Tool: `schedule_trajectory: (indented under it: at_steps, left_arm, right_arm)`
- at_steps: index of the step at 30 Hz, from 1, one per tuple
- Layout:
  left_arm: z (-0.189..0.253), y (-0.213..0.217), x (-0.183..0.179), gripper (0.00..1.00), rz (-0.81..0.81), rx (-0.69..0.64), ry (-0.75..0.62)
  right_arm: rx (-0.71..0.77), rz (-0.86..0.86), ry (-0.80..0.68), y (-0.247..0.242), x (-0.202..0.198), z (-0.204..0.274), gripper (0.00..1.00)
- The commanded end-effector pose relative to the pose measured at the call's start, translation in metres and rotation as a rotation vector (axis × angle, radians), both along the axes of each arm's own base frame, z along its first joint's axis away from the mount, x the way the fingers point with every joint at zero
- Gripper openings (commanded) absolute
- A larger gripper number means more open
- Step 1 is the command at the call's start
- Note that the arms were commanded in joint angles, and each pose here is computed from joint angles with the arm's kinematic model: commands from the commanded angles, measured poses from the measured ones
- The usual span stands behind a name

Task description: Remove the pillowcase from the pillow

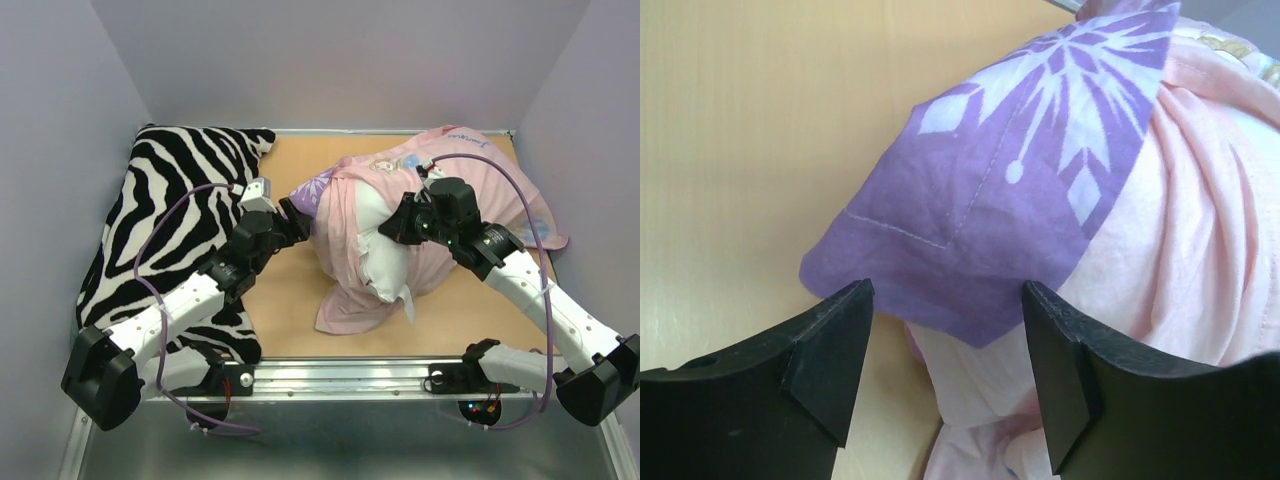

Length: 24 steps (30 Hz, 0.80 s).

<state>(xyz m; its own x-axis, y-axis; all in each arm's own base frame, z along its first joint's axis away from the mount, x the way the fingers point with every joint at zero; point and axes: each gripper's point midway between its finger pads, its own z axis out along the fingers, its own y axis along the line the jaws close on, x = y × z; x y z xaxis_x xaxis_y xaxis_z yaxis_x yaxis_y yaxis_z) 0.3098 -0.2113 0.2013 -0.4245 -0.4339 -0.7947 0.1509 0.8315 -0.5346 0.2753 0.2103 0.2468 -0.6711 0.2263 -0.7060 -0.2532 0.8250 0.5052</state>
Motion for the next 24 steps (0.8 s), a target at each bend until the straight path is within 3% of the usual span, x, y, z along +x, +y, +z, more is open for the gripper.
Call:
schedule_trajectory:
  at_steps: [1, 9, 18, 21, 22, 24]
  left_arm:
    - [0.073, -0.016, 0.01, 0.73, -0.072, -0.05, -0.21]
    - [0.092, -0.025, 0.027, 0.73, -0.077, 0.022, -0.217]
    - [0.065, -0.038, 0.05, 0.71, -0.071, 0.127, -0.12]
    - [0.057, -0.031, 0.054, 0.58, -0.027, 0.153, -0.093]
    - [0.054, -0.027, 0.054, 0.43, -0.01, 0.167, -0.076]
    - [0.046, -0.019, 0.06, 0.24, 0.046, 0.198, -0.051]
  right_arm:
    - [0.087, -0.019, -0.165, 0.002, 0.017, 0.062, 0.01]
    - [0.087, -0.005, -0.152, 0.004, 0.014, 0.058, 0.0]
    - [0.083, -0.006, -0.16, 0.002, 0.014, 0.059, 0.01]
    - [0.082, -0.014, -0.172, 0.0, 0.014, 0.064, 0.01]
    - [0.082, -0.02, -0.175, 0.0, 0.014, 0.066, 0.01]
    - [0.085, -0.025, -0.186, -0.002, 0.014, 0.071, 0.01]
